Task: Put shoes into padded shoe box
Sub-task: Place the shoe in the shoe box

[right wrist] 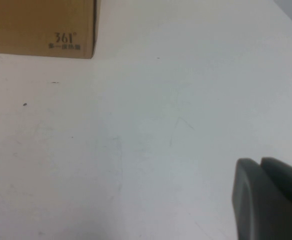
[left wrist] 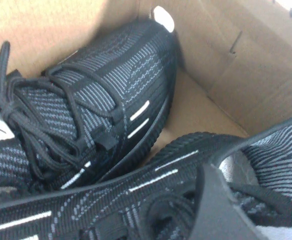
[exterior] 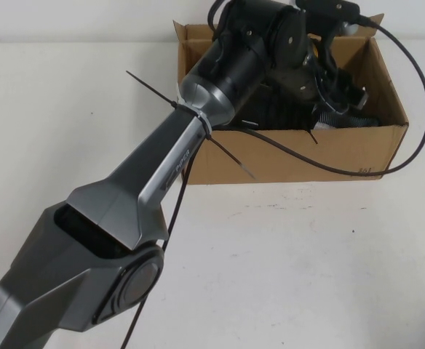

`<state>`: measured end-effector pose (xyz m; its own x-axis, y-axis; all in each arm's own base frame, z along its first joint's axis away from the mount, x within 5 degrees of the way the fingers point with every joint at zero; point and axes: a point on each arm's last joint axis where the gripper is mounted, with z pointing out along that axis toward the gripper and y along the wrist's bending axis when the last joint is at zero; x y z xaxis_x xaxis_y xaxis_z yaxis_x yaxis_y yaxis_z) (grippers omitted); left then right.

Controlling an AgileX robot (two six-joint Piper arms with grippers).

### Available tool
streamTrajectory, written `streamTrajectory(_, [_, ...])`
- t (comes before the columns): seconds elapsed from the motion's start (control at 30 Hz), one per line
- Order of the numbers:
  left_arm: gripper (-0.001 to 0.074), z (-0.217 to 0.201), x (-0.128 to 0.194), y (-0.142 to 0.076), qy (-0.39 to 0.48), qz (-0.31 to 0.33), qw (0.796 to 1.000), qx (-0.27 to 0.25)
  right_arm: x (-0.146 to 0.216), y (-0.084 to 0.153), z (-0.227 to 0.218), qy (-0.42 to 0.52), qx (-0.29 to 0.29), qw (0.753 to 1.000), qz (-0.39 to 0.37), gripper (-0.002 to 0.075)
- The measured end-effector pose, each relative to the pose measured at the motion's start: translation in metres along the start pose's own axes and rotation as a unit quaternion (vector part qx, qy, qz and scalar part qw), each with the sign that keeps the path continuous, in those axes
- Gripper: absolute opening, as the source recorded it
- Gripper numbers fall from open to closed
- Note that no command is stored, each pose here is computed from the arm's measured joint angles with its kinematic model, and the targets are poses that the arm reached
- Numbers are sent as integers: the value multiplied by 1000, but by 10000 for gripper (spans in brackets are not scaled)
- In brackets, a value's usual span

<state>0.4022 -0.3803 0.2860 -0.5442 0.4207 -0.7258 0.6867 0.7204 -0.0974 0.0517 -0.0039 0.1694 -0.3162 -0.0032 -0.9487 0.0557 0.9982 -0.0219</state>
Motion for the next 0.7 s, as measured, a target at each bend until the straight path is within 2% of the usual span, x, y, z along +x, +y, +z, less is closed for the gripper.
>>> streamTrajectory(0.17, [290,9,5,2,8,3,1000,-6,0,0,0,0,0,1000,0,-9])
streamTrajectory(0.27, [242,10,5,3,7,6,1000,-11,0,0,0,0,0,1000,0,-9])
streamTrajectory(0.4, [92,10,5,3,5,7,1000,-13,0,0,0,0,0,1000,0,-9])
streamTrajectory(0.47, [42,10,4,3,2,7,1000,-13,0,0,0,0,0,1000,0,-9])
streamTrajectory(0.7, [6,8,1,-3,-13,20,1000,-21,0,0,0,0,0,1000,0,-9])
